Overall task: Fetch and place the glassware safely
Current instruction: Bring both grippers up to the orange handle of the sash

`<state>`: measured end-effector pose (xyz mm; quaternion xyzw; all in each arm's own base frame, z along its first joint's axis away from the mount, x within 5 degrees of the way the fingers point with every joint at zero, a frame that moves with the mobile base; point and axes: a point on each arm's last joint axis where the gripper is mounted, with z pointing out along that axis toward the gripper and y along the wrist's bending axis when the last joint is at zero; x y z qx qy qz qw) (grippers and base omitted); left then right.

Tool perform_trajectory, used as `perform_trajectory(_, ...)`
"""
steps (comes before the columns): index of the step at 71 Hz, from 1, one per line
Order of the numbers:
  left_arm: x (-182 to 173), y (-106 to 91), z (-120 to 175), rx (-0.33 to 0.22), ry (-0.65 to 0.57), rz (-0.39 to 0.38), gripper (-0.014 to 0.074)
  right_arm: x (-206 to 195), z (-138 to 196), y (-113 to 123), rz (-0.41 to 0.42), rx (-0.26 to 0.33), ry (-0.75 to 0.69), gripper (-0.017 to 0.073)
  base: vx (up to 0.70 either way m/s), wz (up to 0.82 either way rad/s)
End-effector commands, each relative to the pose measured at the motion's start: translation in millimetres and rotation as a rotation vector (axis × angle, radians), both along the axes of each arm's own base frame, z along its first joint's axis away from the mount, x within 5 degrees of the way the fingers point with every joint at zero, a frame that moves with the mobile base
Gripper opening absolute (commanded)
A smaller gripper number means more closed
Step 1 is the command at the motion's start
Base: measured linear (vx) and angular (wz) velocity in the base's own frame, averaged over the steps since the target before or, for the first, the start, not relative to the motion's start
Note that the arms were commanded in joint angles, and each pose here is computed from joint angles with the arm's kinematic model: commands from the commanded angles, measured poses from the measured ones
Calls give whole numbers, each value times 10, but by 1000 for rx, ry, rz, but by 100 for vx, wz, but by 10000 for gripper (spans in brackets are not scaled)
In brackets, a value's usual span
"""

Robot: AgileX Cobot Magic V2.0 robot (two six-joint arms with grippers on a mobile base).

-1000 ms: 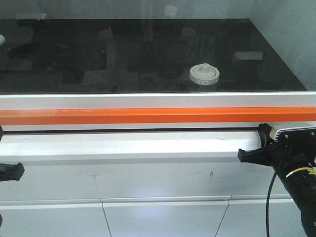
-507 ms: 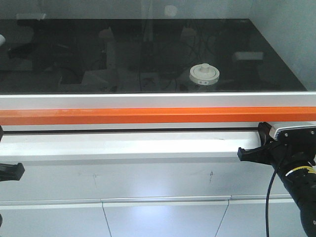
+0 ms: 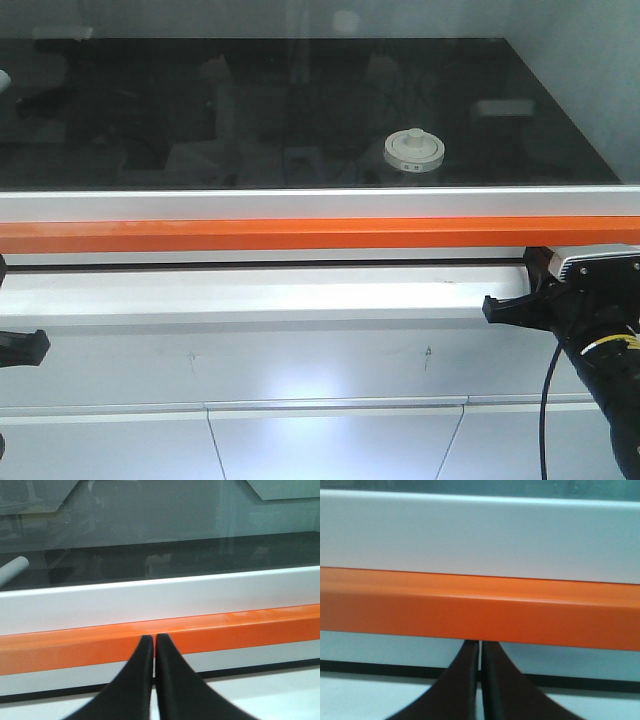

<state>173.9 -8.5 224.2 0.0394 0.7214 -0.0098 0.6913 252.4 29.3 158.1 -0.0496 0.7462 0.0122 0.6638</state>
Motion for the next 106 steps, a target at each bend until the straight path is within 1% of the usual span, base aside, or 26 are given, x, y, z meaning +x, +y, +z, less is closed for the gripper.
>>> perform_trajectory(1,27,5,164,-23,-117,6,-7,29,332,7,1,4,-269,-3,0,0)
perform_trajectory(18,27,5,164,-23,-117,6,-7,137,438,21,0,6,-318,-3,0,0)
perform_trajectory(48,28,6,152,-22,-104,6,-7,140,446,23,1,2,-324,-3,0,0)
perform_trajectory(63,32,9,59,-17,-4,11,-7,140,446,23,1,2,-324,-3,0,0)
perform_trajectory(81,187,2,-144,-13,59,8,-7,140,446,23,1,2,-324,-3,0,0)
perform_trajectory(89,285,-4,-249,-15,49,5,-7,140,446,23,1,2,-324,-3,0,0)
perform_trajectory(101,430,-10,-336,-16,-40,1,-7,140,446,23,1,2,-324,-3,0,0)
perform_trajectory(106,499,8,-394,-26,-42,23,-7,140,446,23,1,2,-324,-3,0,0)
